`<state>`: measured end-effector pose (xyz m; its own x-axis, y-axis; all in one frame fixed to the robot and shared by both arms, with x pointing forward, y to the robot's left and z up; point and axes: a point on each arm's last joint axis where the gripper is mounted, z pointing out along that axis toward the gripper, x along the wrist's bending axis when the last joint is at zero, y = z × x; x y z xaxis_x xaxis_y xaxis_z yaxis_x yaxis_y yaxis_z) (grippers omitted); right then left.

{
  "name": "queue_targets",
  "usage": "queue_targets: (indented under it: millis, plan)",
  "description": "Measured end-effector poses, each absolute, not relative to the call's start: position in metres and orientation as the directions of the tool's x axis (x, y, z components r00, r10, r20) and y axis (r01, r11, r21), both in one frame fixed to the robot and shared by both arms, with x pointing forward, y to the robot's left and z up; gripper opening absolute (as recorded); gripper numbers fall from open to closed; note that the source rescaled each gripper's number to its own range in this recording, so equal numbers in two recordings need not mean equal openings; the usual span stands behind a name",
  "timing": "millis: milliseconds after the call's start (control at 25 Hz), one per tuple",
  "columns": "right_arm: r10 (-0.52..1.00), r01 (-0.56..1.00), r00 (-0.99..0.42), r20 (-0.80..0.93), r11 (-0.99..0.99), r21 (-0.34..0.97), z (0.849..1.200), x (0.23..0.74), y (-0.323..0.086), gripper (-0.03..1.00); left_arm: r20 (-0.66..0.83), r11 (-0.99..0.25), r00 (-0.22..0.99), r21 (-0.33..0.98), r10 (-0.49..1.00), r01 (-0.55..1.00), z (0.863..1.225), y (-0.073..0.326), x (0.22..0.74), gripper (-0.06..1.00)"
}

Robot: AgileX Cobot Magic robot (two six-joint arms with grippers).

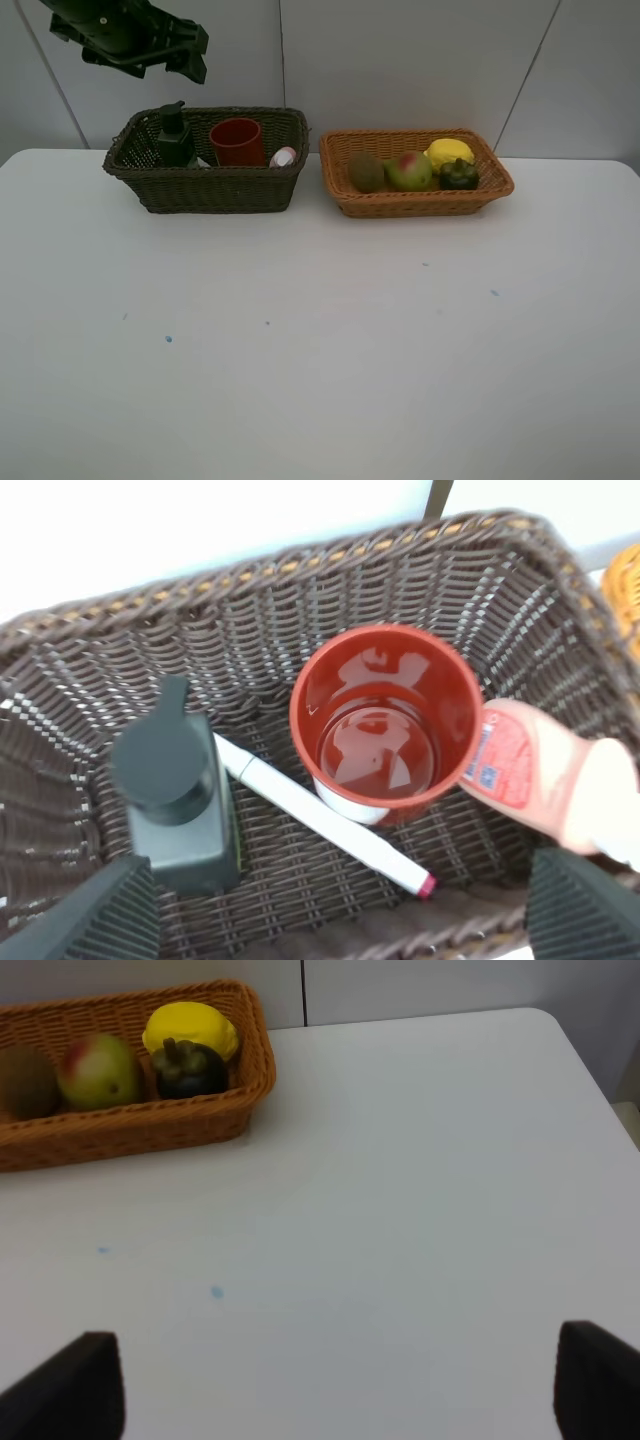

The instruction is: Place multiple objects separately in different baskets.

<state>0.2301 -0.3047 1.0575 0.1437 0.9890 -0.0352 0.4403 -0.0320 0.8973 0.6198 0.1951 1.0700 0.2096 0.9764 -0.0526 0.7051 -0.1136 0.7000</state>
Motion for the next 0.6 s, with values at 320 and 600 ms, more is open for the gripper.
queue_targets:
  millis: [320, 600]
  plan:
    - [0.989, 0.440, 0.144, -0.035, -0.032, 0.897, 1.058, 0.230, -0.305, 0.93, -0.058, -0.090, 0.216, 0.784, 0.975, 0.614, 1.132, 0.216, 0.544, 0.95]
    - [0.989, 0.440, 0.144, -0.035, -0.032, 0.897, 1.058, 0.230, -0.305, 0.93, -0.029, -0.098, 0.219, 0.834, 0.975, 0.543, 1.145, 0.245, 0.450, 0.95]
